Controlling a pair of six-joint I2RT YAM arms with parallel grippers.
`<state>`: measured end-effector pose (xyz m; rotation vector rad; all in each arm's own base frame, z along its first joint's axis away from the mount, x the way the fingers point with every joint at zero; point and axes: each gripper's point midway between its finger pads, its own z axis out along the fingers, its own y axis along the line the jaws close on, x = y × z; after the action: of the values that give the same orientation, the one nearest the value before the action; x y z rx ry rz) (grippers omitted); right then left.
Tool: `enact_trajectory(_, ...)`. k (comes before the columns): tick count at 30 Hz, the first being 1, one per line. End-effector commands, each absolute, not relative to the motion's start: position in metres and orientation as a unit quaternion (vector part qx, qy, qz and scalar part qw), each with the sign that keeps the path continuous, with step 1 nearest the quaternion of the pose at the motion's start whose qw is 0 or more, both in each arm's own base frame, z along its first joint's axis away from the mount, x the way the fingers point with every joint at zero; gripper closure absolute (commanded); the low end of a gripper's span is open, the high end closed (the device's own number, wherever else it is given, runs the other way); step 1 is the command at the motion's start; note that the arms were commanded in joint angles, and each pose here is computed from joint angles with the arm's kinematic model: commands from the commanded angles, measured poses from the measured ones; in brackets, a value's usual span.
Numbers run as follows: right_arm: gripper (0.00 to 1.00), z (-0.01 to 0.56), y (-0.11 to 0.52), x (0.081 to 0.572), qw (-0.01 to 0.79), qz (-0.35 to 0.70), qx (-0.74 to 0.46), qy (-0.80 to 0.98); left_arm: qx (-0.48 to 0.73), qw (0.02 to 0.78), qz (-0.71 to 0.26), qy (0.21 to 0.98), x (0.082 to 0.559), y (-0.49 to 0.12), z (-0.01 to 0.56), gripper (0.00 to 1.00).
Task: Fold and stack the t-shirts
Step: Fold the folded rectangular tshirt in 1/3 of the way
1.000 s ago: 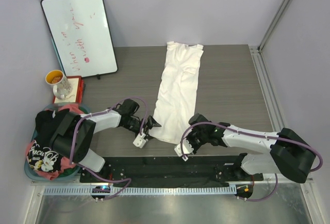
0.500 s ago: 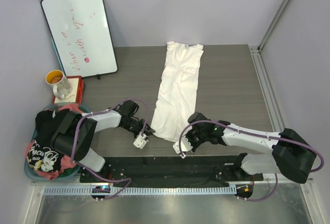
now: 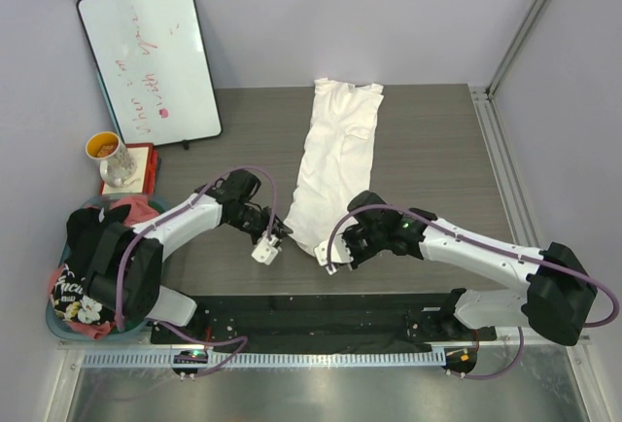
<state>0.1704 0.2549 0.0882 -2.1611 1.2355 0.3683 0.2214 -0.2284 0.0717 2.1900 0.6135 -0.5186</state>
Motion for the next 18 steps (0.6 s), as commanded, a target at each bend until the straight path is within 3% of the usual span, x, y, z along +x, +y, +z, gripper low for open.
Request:
enact_trajectory(1,0.99,0.121,0.257,0.164,0.320,0.158,-0.801,0.480,0.852,0.395,-0.229,0.256,0.211,-0.227,0.100,1.00)
enact_trajectory(18,0.99,0.183,0.250,0.113,0.307,0.230,-0.787,0.483,0.846,0.365,-0.307,0.236,0.134,-0.212,0.146,1.00)
